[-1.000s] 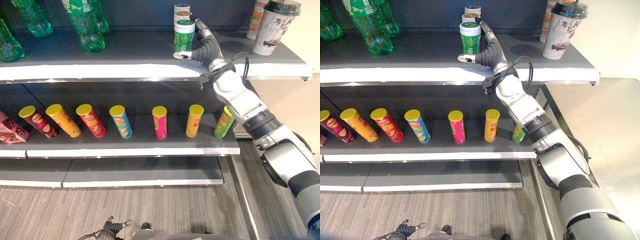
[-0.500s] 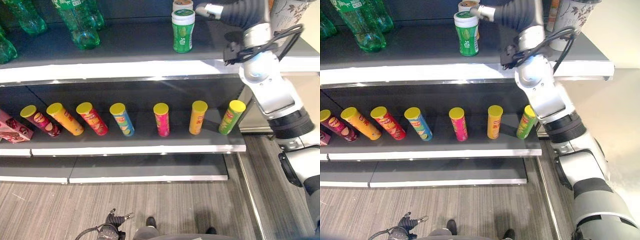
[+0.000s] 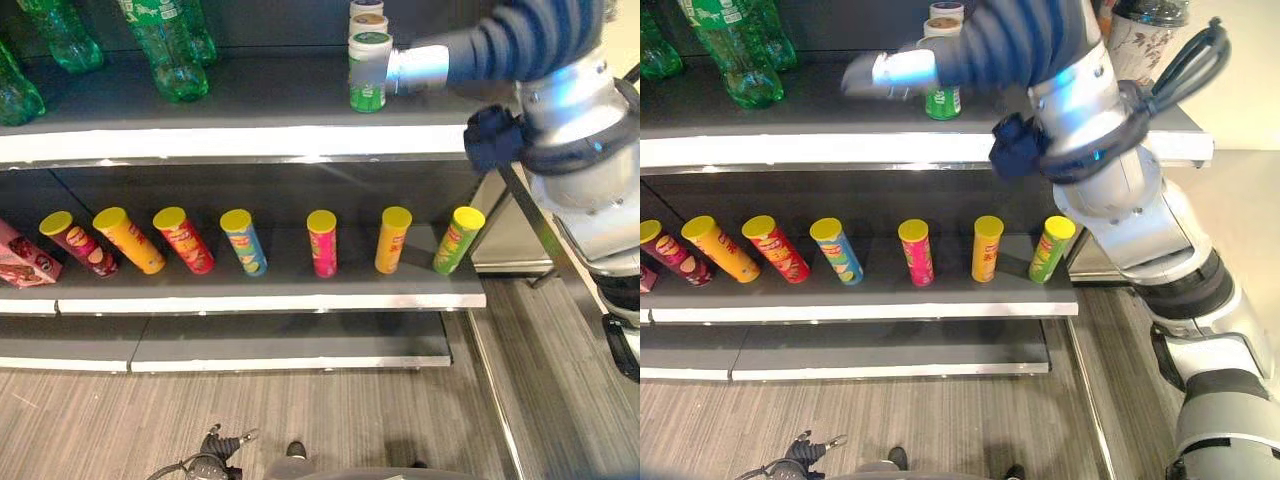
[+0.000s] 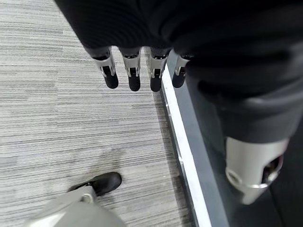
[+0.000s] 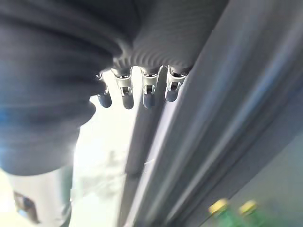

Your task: Put the goods on the table back onto the shelves and tidy them up.

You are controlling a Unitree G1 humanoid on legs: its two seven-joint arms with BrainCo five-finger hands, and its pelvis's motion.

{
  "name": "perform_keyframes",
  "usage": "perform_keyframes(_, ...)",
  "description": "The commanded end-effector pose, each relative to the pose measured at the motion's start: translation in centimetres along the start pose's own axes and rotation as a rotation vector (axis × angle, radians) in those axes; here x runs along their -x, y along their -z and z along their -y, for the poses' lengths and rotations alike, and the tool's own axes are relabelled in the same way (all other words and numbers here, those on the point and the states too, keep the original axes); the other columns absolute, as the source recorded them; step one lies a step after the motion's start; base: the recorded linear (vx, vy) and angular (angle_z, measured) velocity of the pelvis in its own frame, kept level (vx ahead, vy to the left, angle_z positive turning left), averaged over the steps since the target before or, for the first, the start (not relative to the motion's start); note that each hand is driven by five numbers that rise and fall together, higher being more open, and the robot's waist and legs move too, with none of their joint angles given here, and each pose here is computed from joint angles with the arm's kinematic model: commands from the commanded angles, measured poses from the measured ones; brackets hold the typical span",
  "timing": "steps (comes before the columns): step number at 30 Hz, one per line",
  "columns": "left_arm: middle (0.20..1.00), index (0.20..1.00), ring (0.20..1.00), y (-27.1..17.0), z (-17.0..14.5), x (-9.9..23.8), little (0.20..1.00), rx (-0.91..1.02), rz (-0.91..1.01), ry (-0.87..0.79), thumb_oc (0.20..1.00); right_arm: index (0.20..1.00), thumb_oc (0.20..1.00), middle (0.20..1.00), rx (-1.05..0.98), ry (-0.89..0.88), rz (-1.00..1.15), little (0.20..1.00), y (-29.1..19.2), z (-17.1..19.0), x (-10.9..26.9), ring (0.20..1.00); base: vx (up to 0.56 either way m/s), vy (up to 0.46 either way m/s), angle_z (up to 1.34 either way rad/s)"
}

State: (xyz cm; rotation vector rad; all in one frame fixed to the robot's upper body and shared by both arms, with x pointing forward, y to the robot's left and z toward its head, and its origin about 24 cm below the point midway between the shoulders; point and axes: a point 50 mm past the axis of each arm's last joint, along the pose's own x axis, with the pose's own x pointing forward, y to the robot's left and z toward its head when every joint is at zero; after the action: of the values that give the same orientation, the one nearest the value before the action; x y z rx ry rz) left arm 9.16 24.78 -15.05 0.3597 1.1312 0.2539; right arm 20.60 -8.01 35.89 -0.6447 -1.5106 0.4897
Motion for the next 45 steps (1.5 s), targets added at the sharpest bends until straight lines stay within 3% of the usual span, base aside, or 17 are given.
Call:
perform_keyframes(1, 1.0, 1.0, 1.0, -1.2, -1.7, -0.5, 1.0, -0.108, 0.06, -0.023, 1.0, 1.0, 1.0, 1.0, -0.207, -0.069, -0.015, 1.0, 0.7, -1.5, 0.1, 1.0, -0.02, -0.045, -0.08)
perform_keyframes(5, 1.0, 1.0, 1.0, -1.7, -1.4, -0.5, 1.0, -0.112, 0.082, -0.01, 1.0, 1.0, 1.0, 1.0, -0.407, -0.145, -0.023, 1.0, 0.8, -3.6, -0.1, 1.0, -0.04, -0.071, -0.04)
perform_keyframes(7, 1.0, 1.0, 1.0, -3.3, -0.9, -0.7, 1.0, -0.136, 0.132, 0.009, 1.0, 1.0, 1.0, 1.0, -0.637, -0.2, -0.068, 1.0, 1.4, -6.7, -0.3, 1.0, -0.14, -0.111, -0.01)
perform_keyframes(9, 1.0, 1.0, 1.0, -4.0, -0.8, -0.7, 1.0, -0.139, 0.157, 0.017, 1.0, 1.0, 1.0, 1.0, -0.687, -0.226, -0.117, 1.0, 2.0, -7.7, 0.2, 1.0, -0.15, -0.12, 0.15)
perform_keyframes(11, 1.0, 1.0, 1.0, -5.0, -0.7, -0.6, 1.0, -0.151, 0.2, 0.037, 1.0, 1.0, 1.0, 1.0, -0.869, -0.334, -0.279, 1.0, 3.5, -11.3, 2.5, 1.0, -0.17, -0.177, 0.51)
perform_keyframes(16, 1.0, 1.0, 1.0, -5.2, -0.5, -0.5, 1.0, -0.178, 0.226, 0.073, 1.0, 1.0, 1.0, 1.0, -1.005, -0.506, -0.481, 1.0, 4.7, -15.5, 6.5, 1.0, -0.1, -0.166, 0.13)
perform_keyframes(17, 1.0, 1.0, 1.0, -5.2, -0.4, -0.5, 1.0, -0.178, 0.226, 0.073, 1.0, 1.0, 1.0, 1.0, -1.006, -0.506, -0.481, 1.0, 4.7, -15.5, 6.5, 1.0, -0.14, -0.216, 0.12)
perform_keyframes(18, 1.0, 1.0, 1.0, -5.6, -0.3, -0.4, 1.0, -0.172, 0.244, 0.087, 1.0, 1.0, 1.0, 1.0, -1.004, -0.59, -0.556, 1.0, 5.0, -16.6, 8.3, 1.0, -0.1, -0.138, 0.25)
perform_keyframes(23, 1.0, 1.0, 1.0, -5.2, 0.6, -0.2, 1.0, -0.188, 0.244, 0.131, 1.0, 1.0, 1.0, 1.0, -0.966, -0.636, -0.913, 1.0, 6.6, -19.3, 17.2, 1.0, -0.09, -0.081, 0.35)
perform_keyframes(24, 1.0, 1.0, 1.0, -5.1, 0.6, -0.2, 1.0, -0.19, 0.243, 0.132, 1.0, 1.0, 1.0, 1.0, -0.966, -0.635, -0.914, 1.0, 6.6, -19.3, 17.3, 1.0, -0.05, -0.012, 0.24)
perform_keyframes(25, 1.0, 1.0, 1.0, -4.7, 0.7, -0.1, 1.0, -0.191, 0.232, 0.143, 1.0, 1.0, 1.0, 1.0, -0.897, -0.644, -1.081, 1.0, 7.1, -19.1, 21.7, 1.0, -0.02, -0.001, 0.14)
perform_keyframes(27, 1.0, 1.0, 1.0, -4.3, 0.9, -0.1, 1.0, -0.2, 0.222, 0.157, 1.0, 1.0, 1.0, 1.0, -0.839, -0.647, -1.246, 1.0, 6.6, -18.9, 26.2, 1.0, -0.01, 0.006, 0.14)
perform_keyframes(28, 1.0, 1.0, 1.0, -4.3, 0.9, -0.1, 1.0, -0.2, 0.222, 0.157, 1.0, 1.0, 1.0, 1.0, -0.839, -0.647, -1.246, 1.0, 6.6, -18.9, 26.2, 1.0, 0.01, 0.019, 0.1)
perform_keyframes(31, 1.0, 1.0, 1.0, -3.5, 0.9, 0.1, 1.0, -0.203, 0.209, 0.17, 1.0, 1.0, 1.0, 1.0, -0.716, -0.622, -1.608, 1.0, 4.4, -17.9, 35.2, 1.0, 0.02, 0.044, 0.05)
perform_keyframes(32, 1.0, 1.0, 1.0, -3.5, 0.9, 0.1, 1.0, -0.203, 0.209, 0.17, 1.0, 1.0, 1.0, 1.0, -0.716, -0.622, -1.608, 1.0, 4.4, -18.0, 35.2, 1.0, 0.0, 0.044, 0.02)
perform_keyframes(39, 1.0, 1.0, 1.0, -5.2, 0.4, -0.3, 1.0, -0.152, 0.227, 0.132, 1.0, 1.0, 1.0, 1.0, -0.499, -0.386, -2.175, 1.0, -2.0, -15.4, 45.8, 1.0, -0.04, 0.167, -0.17)
perform_keyframes(45, 1.0, 1.0, 1.0, -6.9, 0.7, -0.4, 1.0, -0.153, 0.259, 0.128, 1.0, 1.0, 1.0, 1.0, -0.469, -0.192, -2.449, 1.0, -6.2, -15.3, 49.2, 1.0, -0.04, 0.331, -0.2)
